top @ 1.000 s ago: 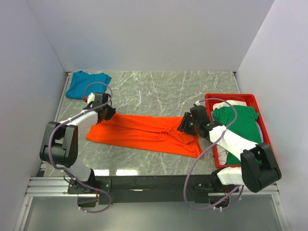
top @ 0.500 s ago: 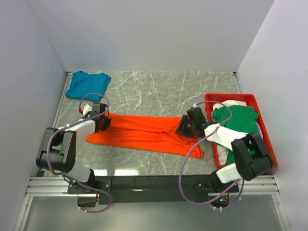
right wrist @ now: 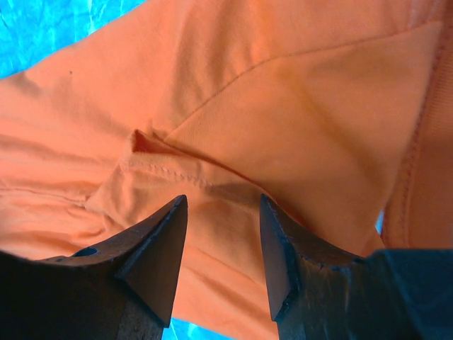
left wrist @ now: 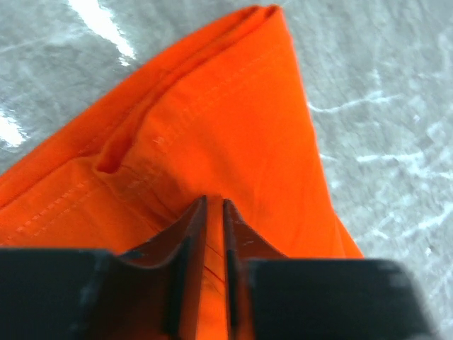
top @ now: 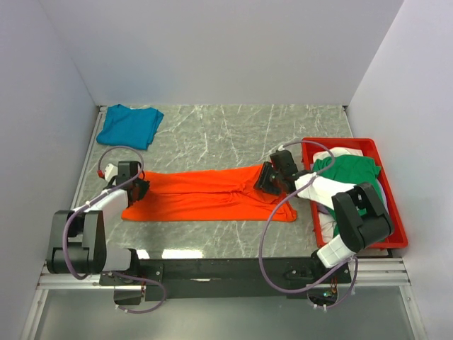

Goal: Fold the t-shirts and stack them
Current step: Fold the tshirt

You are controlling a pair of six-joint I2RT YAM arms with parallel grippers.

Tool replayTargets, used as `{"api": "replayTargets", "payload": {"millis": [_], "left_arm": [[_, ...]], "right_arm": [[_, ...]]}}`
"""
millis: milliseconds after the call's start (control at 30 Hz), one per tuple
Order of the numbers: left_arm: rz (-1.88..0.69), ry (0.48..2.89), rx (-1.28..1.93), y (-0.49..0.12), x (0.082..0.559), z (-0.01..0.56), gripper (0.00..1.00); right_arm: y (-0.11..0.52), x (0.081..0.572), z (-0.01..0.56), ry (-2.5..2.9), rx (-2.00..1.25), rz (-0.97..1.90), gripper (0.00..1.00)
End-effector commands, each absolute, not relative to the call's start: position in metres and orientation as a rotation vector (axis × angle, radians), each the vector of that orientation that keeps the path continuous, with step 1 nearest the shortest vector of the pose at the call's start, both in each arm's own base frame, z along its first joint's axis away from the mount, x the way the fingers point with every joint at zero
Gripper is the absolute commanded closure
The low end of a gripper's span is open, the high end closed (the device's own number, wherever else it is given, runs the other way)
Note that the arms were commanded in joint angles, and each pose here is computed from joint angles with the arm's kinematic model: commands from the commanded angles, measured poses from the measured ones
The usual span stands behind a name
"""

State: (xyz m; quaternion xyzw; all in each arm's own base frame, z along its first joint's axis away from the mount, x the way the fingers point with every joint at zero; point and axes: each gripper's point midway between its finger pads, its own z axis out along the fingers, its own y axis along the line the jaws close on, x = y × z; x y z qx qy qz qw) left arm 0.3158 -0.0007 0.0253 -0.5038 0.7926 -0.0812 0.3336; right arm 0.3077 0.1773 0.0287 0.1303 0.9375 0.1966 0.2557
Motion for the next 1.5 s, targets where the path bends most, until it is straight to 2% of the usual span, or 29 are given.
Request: {"api": "replayTargets", "payload": {"millis": [0,133,200,500,733,800,900,1000,1100,1200,1467], "left_arm": [[-0.276,2.048,-1.21,-0.005,0.326,0.048,0.77],[-0.319,2.024,-1.162,-0.011,0.333,0.069,0.65],[-0.34,2.003,-1.135,-0.014,0.337,0.082,0.61],[-0.467,2.071,-0.916,-0.066,0.348,0.112,0.54],[-0.537,2.11,-0.819,-0.091,0.349,0.119,0.55],[-0.548,2.122,-0.79,-0.097,0.349,0.121,0.55],[-0.561,2.139,-0.757,-0.105,0.352,0.122,0.56],[-0.574,2.164,-0.699,-0.118,0.353,0.124,0.57],[-0.588,2.184,-0.648,-0.13,0.355,0.125,0.57],[-0.603,2.212,-0.598,-0.143,0.357,0.123,0.57],[-0.652,2.304,-0.468,-0.186,0.357,0.109,0.57]], "right_arm": [[0.177,0.311,0.053,2.494,0.29,0.506,0.47],[0.193,0.321,0.076,2.456,0.205,0.456,0.47],[0.194,0.325,0.068,2.484,0.194,0.389,0.47],[0.211,0.361,0.062,2.484,0.163,0.286,0.47],[0.227,0.353,0.052,2.515,0.128,0.259,0.52],[0.229,0.346,0.051,2.523,0.121,0.243,0.55],[0.228,0.339,0.053,2.517,0.134,0.243,0.67],[0.228,0.332,0.057,2.512,0.143,0.248,0.86],[0.228,0.325,0.061,2.508,0.148,0.269,0.96],[0.229,0.317,0.067,2.5,0.15,0.293,1.0],[0.237,0.29,0.078,2.484,0.144,0.394,0.99]]}}
